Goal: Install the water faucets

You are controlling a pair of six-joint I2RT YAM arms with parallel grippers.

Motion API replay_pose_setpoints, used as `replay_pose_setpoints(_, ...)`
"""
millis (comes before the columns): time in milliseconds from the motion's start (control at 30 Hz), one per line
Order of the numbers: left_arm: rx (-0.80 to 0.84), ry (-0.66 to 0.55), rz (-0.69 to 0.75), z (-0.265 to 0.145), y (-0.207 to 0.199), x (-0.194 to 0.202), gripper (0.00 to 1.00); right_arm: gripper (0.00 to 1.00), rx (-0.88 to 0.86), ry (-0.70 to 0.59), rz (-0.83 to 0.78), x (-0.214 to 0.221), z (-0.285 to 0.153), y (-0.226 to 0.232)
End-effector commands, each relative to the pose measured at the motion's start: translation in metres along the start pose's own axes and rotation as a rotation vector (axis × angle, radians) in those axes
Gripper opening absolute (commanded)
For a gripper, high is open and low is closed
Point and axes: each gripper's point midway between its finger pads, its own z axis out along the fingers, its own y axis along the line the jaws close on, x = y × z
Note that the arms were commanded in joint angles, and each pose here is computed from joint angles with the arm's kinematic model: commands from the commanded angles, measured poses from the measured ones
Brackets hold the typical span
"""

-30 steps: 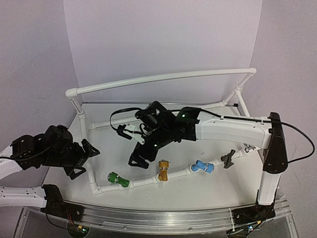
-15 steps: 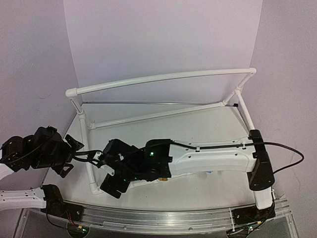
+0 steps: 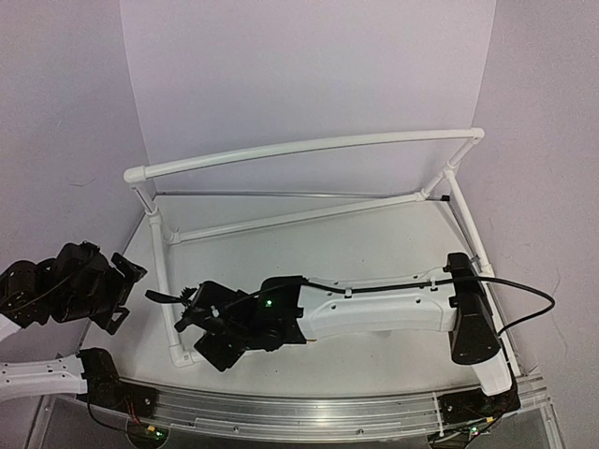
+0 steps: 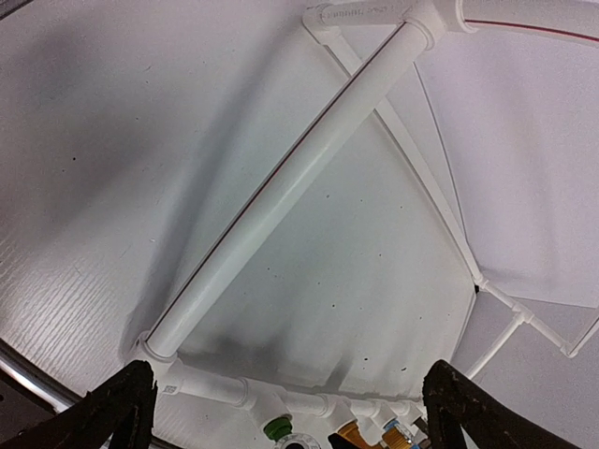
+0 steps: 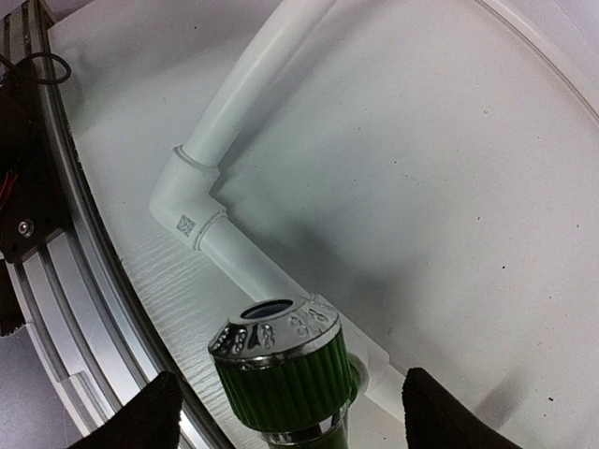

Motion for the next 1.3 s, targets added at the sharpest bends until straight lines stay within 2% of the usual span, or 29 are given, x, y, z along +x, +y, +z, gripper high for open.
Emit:
replay_pose_setpoints(0,0.052,-0.031,-0.033,-0.014,-0.007,-0.012,1.0,0.73,0.019,-0.018,0.089,-0.006,0.0,0.0)
replay_pose_setpoints(233,0.055,-0.038,-0.034,-0.015,-0.006,-0.014,1.0,0.68,0.003,-0.021,0.12,-0.009,-0.001,0.004)
replay_pose_setpoints(533,0.061,-0.044,-0.027,-0.016,-0.007,-0.016,1.0,0.67,0.111,-0.012,0.083,0.002,0.015,-0.01)
replay_pose_setpoints(600,0.06,-0.043,-0.025,-0.016,-0.007,-0.015,1.0,0.64,0.122,-0.012,0.084,0.002,0.016,-0.011)
replay_pose_setpoints(800,0.063,-0.046,-0.028,-0.015,-0.005,-0.016,1.0,0.44,0.134,-0.024,0.118,-0.001,0.014,-0.014)
replay_pose_setpoints(1033,0.055,-0.048,-0.026,-0.013,-0.004,-0.015,1.0,0.37,0.111,-0.029,0.155,-0.004,0.01,-0.011)
replay_pose_setpoints(1067,0.056,-0.049,-0.025,-0.013,-0.004,-0.015,1.0,0.39,0.109,-0.028,0.154,-0.004,0.009,-0.01)
replay_pose_setpoints(1100,0.055,-0.05,-0.021,-0.013,-0.004,-0.015,1.0,0.46,0.106,-0.029,0.149,-0.005,0.009,-0.01)
replay_pose_setpoints(1167,0.056,-0.051,-0.007,-0.012,-0.005,-0.015,1.0,0.68,0.099,-0.036,0.134,-0.009,0.006,-0.009)
replay_pose_setpoints(1267,0.061,-0.053,0.037,-0.012,-0.008,-0.015,1.0,0.94,0.089,-0.057,0.102,-0.018,-0.003,-0.009)
